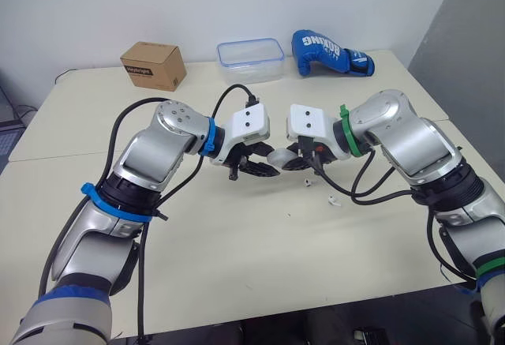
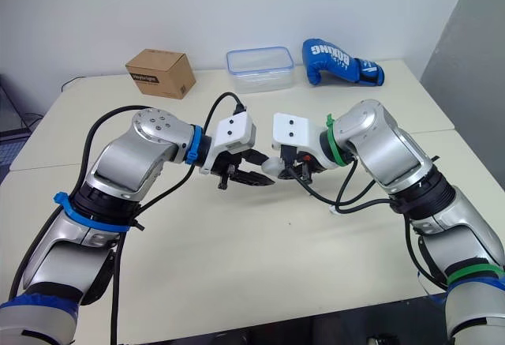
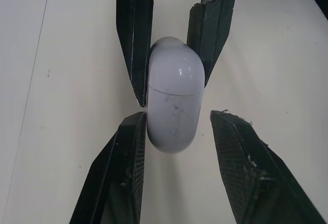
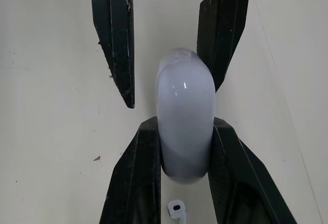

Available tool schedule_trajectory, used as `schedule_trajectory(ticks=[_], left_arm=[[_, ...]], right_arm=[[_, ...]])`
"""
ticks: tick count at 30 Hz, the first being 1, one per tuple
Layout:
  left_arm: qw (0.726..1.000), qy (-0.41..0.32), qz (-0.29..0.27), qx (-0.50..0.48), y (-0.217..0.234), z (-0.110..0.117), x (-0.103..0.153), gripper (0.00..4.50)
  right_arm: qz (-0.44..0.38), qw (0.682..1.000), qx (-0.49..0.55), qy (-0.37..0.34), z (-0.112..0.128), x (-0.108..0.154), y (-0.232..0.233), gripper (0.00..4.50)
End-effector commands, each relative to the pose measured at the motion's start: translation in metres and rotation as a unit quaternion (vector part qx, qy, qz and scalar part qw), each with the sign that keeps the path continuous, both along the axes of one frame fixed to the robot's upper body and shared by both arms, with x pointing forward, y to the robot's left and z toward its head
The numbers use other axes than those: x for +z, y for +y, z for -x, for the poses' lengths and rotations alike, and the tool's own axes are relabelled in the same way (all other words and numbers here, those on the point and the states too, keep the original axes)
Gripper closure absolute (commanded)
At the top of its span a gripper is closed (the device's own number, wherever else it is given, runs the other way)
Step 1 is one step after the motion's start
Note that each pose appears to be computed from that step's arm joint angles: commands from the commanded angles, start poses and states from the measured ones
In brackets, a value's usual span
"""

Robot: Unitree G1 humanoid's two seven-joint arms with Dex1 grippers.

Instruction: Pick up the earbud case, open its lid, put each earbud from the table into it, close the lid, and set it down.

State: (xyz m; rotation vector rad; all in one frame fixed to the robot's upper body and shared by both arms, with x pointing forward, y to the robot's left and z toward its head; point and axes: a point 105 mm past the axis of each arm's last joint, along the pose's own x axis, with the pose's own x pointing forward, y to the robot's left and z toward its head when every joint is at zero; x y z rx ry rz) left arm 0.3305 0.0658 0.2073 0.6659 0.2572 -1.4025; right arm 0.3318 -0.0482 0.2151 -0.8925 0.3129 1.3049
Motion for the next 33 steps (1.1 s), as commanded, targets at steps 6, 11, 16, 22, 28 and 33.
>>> schedule_trajectory(ticks=[6, 11, 16, 22, 28, 33], left_arm=[[1.000, -0.007, 0.023, -0.012, -0.009, 0.002, 0.013, 2.46], [1.000, -0.005, 0.025, -0.012, -0.009, 0.003, 0.015, 2.46], [1.000, -0.009, 0.022, -0.008, -0.007, 0.001, 0.016, 2.46], [1.000, -0.013, 0.013, -0.004, -0.003, 0.001, 0.015, 2.46], [1.000, -0.015, 0.012, 0.001, 0.000, 0.000, 0.017, 2.46], [1.000, -0.018, 0.015, 0.002, 0.000, -0.001, 0.021, 2.46]], right_arm=[[-0.015, 0.999, 0.000, -0.029, 0.001, 0.017, 0.000, 3.71], [-0.013, 1.000, -0.003, -0.025, 0.002, 0.014, -0.001, 3.71], [-0.010, 1.000, -0.004, -0.020, 0.002, 0.010, -0.002, 3.71], [-0.009, 1.000, -0.004, -0.018, 0.003, 0.009, -0.003, 3.71], [-0.005, 1.000, -0.005, -0.017, 0.003, 0.006, -0.005, 3.71], [-0.005, 1.000, -0.005, -0.016, 0.003, 0.005, -0.005, 3.71]])
